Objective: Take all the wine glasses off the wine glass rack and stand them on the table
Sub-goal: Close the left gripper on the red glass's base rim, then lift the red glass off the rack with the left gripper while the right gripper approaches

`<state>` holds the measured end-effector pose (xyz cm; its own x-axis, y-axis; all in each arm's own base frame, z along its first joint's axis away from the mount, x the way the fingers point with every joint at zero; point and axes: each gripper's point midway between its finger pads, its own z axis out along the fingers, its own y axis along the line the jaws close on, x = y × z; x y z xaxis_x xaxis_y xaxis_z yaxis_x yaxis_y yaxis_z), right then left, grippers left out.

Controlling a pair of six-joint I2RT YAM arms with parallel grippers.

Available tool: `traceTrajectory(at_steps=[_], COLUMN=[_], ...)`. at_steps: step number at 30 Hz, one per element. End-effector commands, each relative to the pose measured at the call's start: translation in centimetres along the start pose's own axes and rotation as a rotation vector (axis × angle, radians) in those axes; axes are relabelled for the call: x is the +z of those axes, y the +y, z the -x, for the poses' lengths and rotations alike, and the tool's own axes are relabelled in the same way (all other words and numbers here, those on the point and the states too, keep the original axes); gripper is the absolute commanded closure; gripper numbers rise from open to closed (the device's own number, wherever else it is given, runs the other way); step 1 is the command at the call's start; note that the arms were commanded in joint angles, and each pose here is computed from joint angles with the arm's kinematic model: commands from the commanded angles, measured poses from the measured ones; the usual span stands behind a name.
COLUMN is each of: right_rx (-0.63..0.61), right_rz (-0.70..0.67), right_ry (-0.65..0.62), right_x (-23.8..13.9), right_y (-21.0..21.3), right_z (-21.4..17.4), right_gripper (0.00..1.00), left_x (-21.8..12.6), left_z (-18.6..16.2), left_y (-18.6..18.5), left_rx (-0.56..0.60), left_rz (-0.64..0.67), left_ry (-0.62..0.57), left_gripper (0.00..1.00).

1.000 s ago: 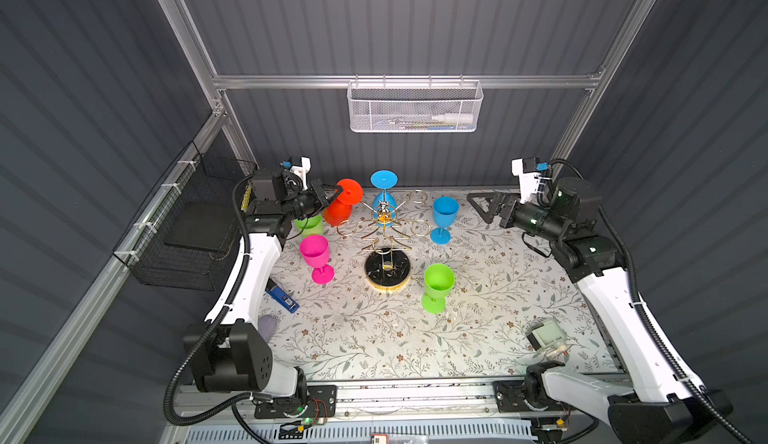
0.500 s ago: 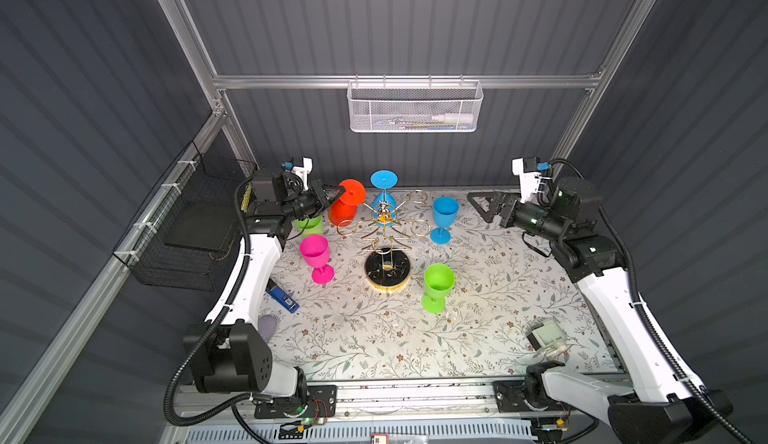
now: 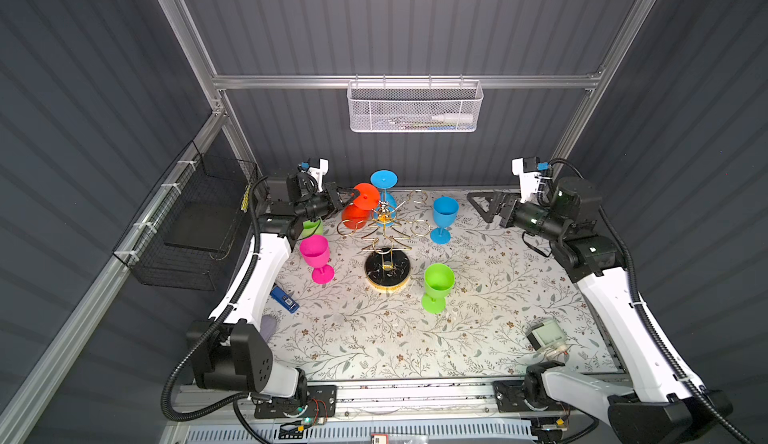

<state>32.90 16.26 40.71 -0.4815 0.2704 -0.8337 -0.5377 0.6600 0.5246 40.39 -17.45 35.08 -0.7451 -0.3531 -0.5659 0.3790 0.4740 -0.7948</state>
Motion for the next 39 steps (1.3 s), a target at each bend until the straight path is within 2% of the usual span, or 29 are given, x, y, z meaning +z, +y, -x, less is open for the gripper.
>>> traceTrajectory(at_steps=[1, 10, 19, 25, 30, 34, 39], right_rx=[-0.007, -0.012, -0.018, -0.022, -0.029, -0.025, -0.045], right_rz=[0.022, 0.018, 0.011, 0.007, 0.024, 0.113, 0.333], right_ry=[-0.013, -0.014, -0.013, -0.014, -0.009, -0.007, -0.023], right_x=[-0.2, -0.5, -0.4, -0.3, 0.1, 0.7, 1.0], right_y=[0.5, 0.6, 0.3, 0.3, 0.5, 1.9, 5.8], right_z=[0.4, 0.4, 0.4, 0.6, 1.0, 1.7, 3.0], right_gripper=[0.05, 0.04, 0.04, 0.05, 0.06, 0.09, 0.15], left_x=[0.0, 0.6, -1.4, -3.5, -5.0, -6.5, -8.2], left_z=[2.3, 4.1, 6.6, 7.7, 7.5, 6.8, 5.5], left_y=[-1.8, -2.1, -1.5, -3.4, -6.3, -9.2, -13.2], left_rx=[0.083, 0.116, 0.182, 0.265, 0.348, 0.413, 0.485], left_rz=[-0.033, -0.056, 0.046, 0.088, 0.057, 0.001, -0.099], left_ry=[-0.047, -0.104, -0.212, -0.262, -0.266, -0.271, -0.272], left_gripper=[1.0, 1.0, 1.0, 1.0, 1.0, 1.0, 1.0])
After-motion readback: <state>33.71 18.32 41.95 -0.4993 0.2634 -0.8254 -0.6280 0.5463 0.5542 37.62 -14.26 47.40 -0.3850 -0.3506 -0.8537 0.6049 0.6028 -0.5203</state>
